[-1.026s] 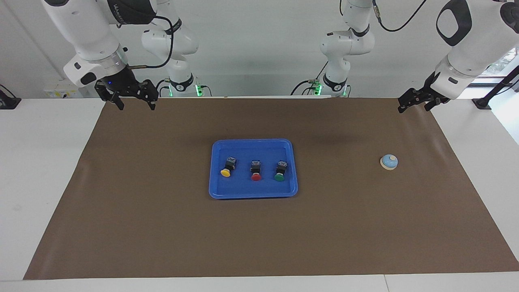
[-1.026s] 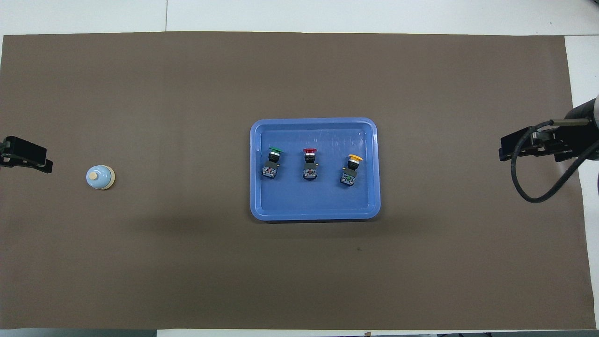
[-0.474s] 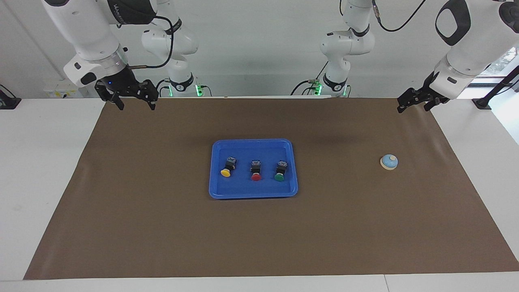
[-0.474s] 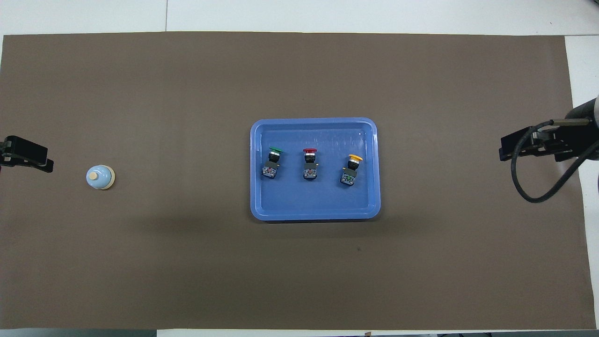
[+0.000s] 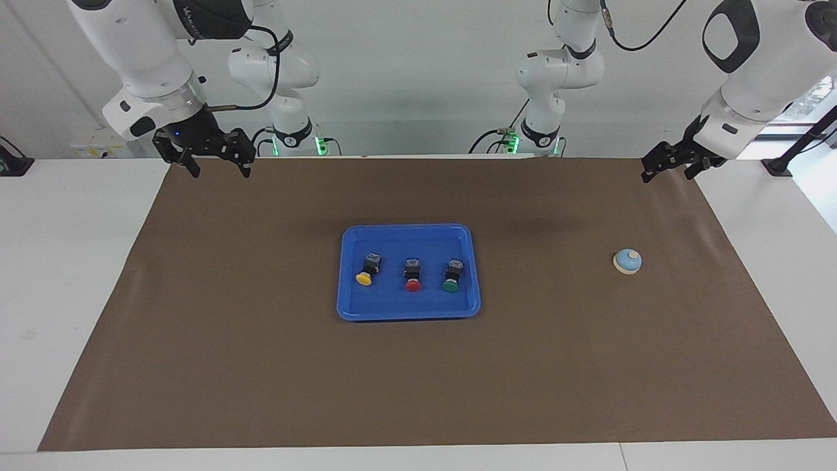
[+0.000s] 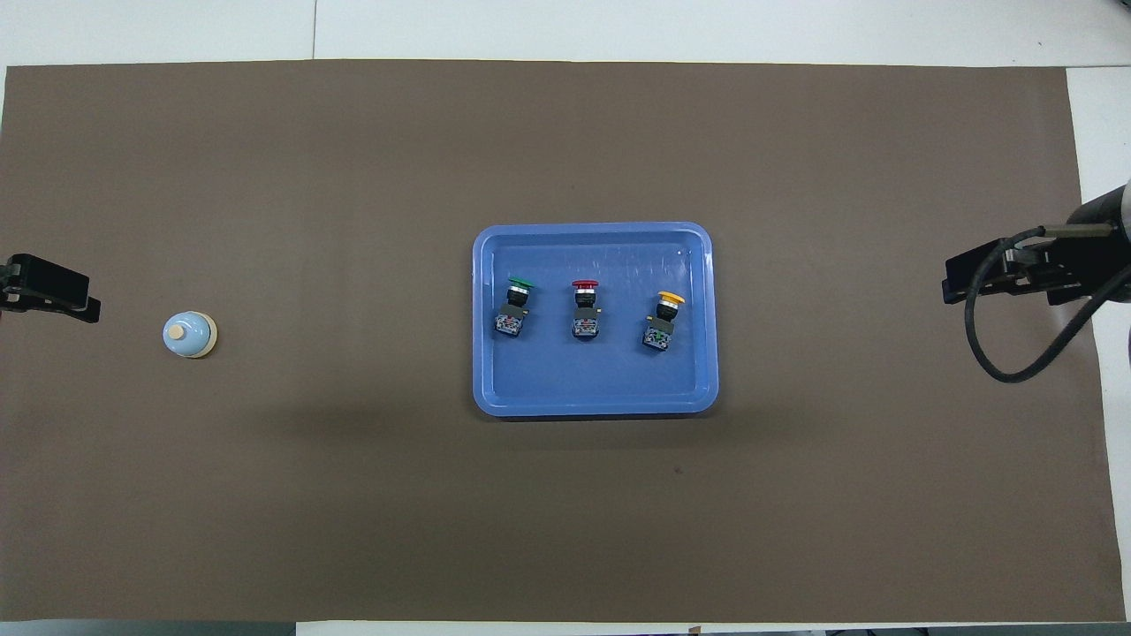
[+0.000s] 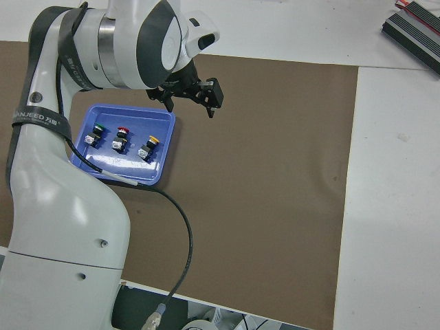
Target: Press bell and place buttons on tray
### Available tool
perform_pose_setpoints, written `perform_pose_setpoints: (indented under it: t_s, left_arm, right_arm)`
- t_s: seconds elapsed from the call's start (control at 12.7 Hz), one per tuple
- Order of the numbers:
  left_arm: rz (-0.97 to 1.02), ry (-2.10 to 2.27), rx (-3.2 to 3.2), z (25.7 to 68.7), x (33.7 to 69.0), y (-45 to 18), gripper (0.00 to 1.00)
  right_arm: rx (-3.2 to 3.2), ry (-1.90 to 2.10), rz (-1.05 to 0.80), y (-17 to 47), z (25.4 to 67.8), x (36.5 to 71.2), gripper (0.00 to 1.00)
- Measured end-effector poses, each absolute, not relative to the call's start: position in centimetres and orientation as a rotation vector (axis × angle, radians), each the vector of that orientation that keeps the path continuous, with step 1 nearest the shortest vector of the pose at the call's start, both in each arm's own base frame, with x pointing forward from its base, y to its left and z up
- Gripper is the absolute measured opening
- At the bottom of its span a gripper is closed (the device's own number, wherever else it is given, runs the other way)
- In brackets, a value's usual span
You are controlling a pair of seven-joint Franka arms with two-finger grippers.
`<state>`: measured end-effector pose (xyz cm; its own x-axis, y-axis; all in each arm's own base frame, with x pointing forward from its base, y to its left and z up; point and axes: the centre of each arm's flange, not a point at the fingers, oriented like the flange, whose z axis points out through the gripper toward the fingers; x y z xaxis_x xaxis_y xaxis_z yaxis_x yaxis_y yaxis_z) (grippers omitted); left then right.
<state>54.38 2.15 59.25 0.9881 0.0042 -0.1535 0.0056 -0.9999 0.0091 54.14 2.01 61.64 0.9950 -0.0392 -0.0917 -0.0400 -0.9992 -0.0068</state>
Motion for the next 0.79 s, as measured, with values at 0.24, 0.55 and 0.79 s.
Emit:
perform_pose_setpoints:
  t_s: [0.24,0.55,0.79]
  left_arm:
    - [-0.189,0.008,3.128,59.49,54.78,2.16,1.0]
    - [-0.17,0.008,3.129,59.56,54.94,2.16,1.0]
    - [-0.149,0.012,3.131,59.58,55.17,2.17,1.0]
  right_arm:
    - [-3.129,0.062,0.144,2.0,61.64,54.14,1.0]
    - [-3.129,0.062,0.144,2.0,61.64,54.14,1.0]
    - [-3.129,0.062,0.144,2.0,61.64,54.14,1.0]
